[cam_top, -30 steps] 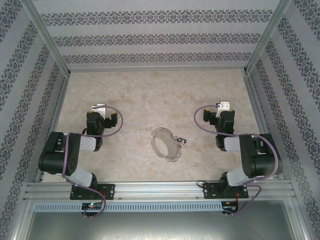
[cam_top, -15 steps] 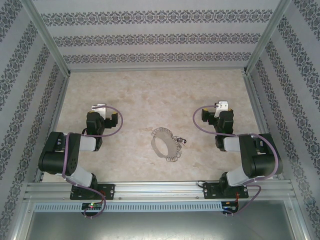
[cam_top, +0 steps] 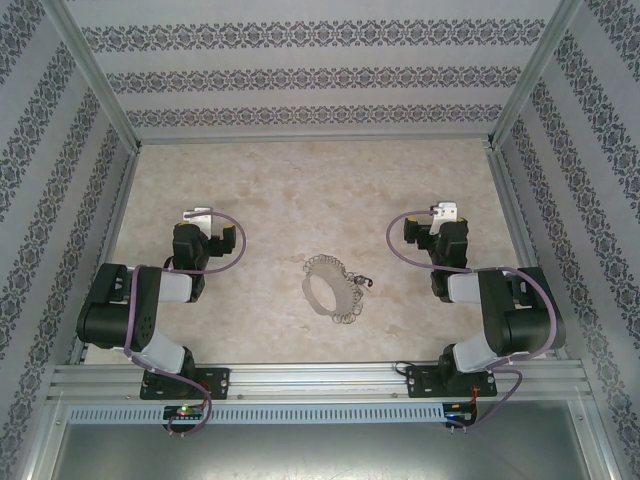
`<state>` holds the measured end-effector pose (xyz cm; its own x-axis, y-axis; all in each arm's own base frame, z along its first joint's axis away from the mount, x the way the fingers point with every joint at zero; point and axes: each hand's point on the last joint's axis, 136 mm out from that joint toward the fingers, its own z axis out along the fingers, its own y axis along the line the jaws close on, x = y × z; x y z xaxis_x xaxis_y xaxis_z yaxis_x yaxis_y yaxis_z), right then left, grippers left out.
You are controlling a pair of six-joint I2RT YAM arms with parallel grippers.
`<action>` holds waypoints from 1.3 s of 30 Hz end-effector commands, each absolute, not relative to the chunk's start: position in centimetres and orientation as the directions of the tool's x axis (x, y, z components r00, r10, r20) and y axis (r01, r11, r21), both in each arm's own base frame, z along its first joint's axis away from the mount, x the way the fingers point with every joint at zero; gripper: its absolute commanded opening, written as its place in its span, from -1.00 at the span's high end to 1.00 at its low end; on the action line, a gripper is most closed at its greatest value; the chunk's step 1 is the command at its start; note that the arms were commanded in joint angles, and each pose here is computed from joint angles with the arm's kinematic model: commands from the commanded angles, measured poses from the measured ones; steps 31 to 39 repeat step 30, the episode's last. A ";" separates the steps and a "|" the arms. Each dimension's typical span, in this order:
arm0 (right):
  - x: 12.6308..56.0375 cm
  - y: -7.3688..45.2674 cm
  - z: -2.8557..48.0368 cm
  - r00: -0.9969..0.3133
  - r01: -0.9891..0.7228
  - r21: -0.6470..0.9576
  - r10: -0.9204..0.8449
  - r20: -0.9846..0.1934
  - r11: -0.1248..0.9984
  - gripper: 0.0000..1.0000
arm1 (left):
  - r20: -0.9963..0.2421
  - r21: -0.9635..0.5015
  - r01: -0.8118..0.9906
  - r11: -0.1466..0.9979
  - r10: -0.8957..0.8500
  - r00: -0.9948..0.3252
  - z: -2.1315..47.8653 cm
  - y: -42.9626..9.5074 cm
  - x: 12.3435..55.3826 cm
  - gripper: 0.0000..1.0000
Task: Put the keys on the keyring
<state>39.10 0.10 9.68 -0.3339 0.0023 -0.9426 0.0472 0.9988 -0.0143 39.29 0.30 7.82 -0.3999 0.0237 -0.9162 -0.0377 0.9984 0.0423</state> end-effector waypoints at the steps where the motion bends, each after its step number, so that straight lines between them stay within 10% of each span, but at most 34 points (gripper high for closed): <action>1: 39.6 -0.1 10.7 -0.306 0.054 -0.006 0.011 -0.952 0.999 -0.96 | -0.923 0.036 -0.060 0.998 0.010 -0.385 8.3 0.8 39.8 -0.99; 39: 39.7 0.3 10.6 -0.313 0.023 0.003 0.010 -0.950 1.000 -0.96 | -0.923 0.036 -0.059 0.998 0.010 -0.384 8.4 0.8 39.8 -0.99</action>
